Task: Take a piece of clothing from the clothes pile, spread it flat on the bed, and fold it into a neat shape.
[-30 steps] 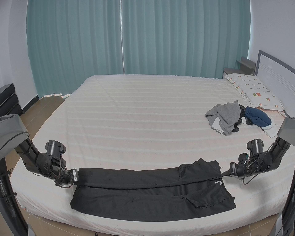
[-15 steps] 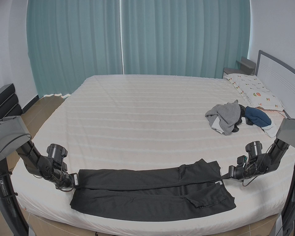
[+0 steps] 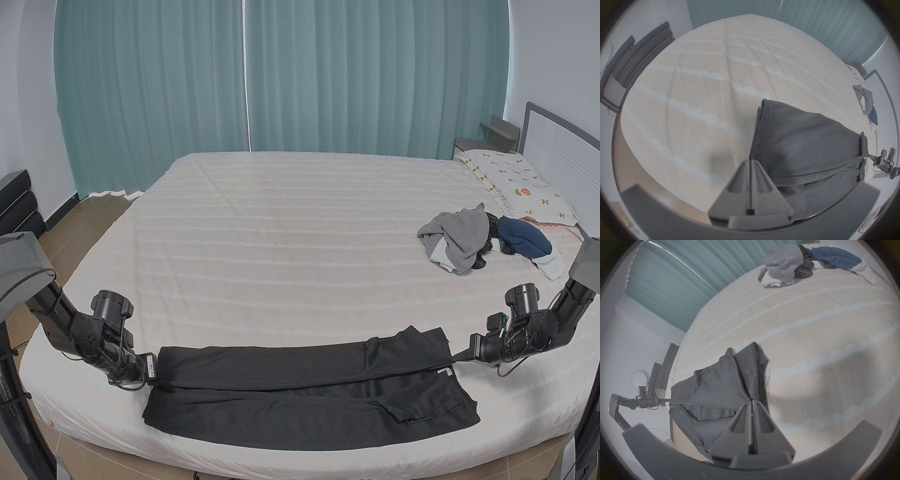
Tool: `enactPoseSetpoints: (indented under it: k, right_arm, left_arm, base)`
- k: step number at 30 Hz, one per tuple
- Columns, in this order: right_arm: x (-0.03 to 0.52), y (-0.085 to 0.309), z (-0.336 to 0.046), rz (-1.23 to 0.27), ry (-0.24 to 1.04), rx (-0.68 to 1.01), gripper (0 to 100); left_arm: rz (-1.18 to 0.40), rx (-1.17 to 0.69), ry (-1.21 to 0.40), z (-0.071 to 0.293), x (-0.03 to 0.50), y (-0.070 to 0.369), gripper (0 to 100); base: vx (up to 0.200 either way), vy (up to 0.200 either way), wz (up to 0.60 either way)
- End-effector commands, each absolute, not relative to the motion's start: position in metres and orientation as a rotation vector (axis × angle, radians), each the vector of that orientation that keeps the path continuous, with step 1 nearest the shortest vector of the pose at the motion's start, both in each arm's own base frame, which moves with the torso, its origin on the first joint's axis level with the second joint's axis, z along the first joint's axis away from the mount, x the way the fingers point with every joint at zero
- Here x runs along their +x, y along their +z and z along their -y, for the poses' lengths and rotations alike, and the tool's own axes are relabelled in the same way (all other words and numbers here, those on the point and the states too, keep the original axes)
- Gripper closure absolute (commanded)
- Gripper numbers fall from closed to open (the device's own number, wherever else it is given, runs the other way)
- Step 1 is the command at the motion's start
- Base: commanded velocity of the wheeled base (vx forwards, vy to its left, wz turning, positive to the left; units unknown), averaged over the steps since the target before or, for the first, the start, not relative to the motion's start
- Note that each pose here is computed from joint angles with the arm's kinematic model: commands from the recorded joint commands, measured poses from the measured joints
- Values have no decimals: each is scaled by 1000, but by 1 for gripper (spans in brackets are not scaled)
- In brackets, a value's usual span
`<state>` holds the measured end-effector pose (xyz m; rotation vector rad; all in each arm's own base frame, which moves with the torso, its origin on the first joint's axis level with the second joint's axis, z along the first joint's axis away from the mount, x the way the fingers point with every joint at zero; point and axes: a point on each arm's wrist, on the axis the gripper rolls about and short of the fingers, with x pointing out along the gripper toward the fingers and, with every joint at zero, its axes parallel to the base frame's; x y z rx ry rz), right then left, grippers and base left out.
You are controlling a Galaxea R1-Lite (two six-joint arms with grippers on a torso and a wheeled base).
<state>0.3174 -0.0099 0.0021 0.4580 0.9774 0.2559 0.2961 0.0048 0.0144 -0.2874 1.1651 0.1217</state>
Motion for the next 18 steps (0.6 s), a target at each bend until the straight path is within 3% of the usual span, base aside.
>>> enactPoseSetpoints:
  k: [1,18]
  right_arm:
    - [315,6,10,-973,259,459,100]
    - [311,-16,6,-1060,271,414,100]
  left_arm:
    - [-1154,-288,122,-5,296,18,100]
    - [-1191,-268,96,5,295,11,100]
  base:
    - [0,0,0]
    - [0,0,0]
